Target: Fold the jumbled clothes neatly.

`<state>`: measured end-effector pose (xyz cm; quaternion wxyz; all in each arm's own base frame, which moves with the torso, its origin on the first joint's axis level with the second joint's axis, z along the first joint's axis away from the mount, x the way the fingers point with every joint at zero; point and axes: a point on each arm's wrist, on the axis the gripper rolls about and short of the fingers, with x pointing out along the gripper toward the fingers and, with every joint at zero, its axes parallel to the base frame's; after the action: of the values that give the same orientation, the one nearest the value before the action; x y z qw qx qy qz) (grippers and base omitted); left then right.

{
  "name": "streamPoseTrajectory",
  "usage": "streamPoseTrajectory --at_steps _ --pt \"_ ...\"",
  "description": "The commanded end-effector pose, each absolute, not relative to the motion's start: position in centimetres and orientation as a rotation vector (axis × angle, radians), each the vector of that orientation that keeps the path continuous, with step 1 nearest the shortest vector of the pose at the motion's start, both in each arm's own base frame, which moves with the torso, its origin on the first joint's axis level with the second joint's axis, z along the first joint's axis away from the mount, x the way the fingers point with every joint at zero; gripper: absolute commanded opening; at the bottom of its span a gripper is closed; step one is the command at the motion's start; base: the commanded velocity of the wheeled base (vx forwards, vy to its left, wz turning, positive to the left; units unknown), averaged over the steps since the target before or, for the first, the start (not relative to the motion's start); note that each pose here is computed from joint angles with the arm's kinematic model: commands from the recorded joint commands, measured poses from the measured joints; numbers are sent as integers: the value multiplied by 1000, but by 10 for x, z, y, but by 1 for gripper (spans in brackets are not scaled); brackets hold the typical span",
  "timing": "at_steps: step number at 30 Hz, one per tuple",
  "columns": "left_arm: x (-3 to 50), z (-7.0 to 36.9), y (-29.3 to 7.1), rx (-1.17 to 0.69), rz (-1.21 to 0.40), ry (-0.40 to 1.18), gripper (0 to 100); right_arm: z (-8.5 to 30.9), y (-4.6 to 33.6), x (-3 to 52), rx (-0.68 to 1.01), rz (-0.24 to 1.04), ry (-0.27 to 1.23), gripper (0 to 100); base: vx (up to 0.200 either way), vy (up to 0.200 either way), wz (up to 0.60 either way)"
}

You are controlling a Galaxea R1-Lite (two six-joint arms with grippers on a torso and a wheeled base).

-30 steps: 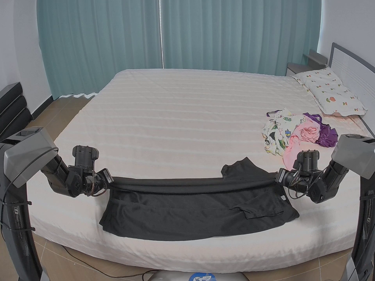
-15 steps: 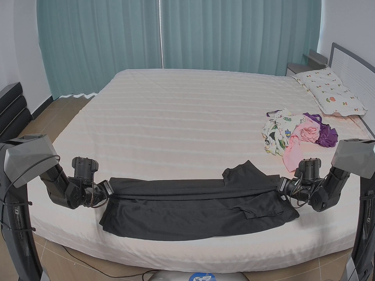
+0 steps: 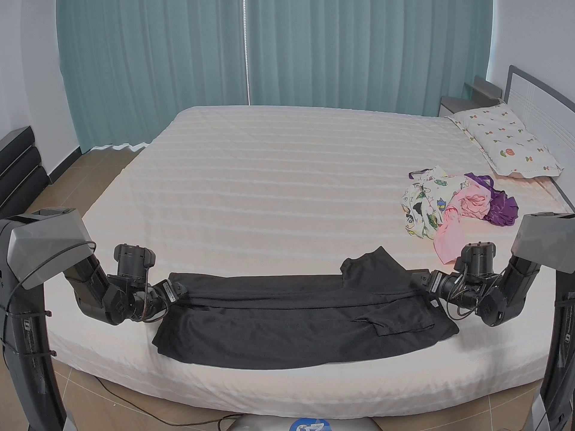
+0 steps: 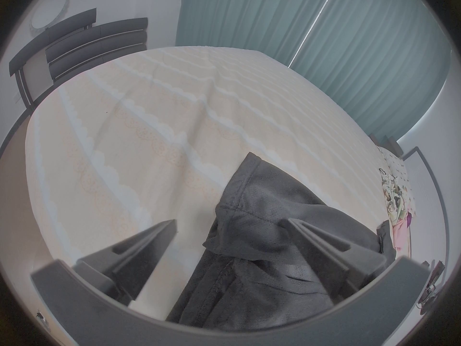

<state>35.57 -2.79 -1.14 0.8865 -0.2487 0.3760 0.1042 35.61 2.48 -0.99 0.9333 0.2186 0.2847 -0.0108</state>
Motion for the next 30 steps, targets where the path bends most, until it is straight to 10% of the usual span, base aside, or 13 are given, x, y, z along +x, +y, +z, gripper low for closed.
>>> streamPoseTrajectory --at_steps 1,30 --pt "354 6 -24 -580 231 731 100 25 18 354 465 -8 495 100 0 0 0" --pt "350 25 -24 -899 258 701 100 -15 70 417 498 100 690 100 0 0 0"
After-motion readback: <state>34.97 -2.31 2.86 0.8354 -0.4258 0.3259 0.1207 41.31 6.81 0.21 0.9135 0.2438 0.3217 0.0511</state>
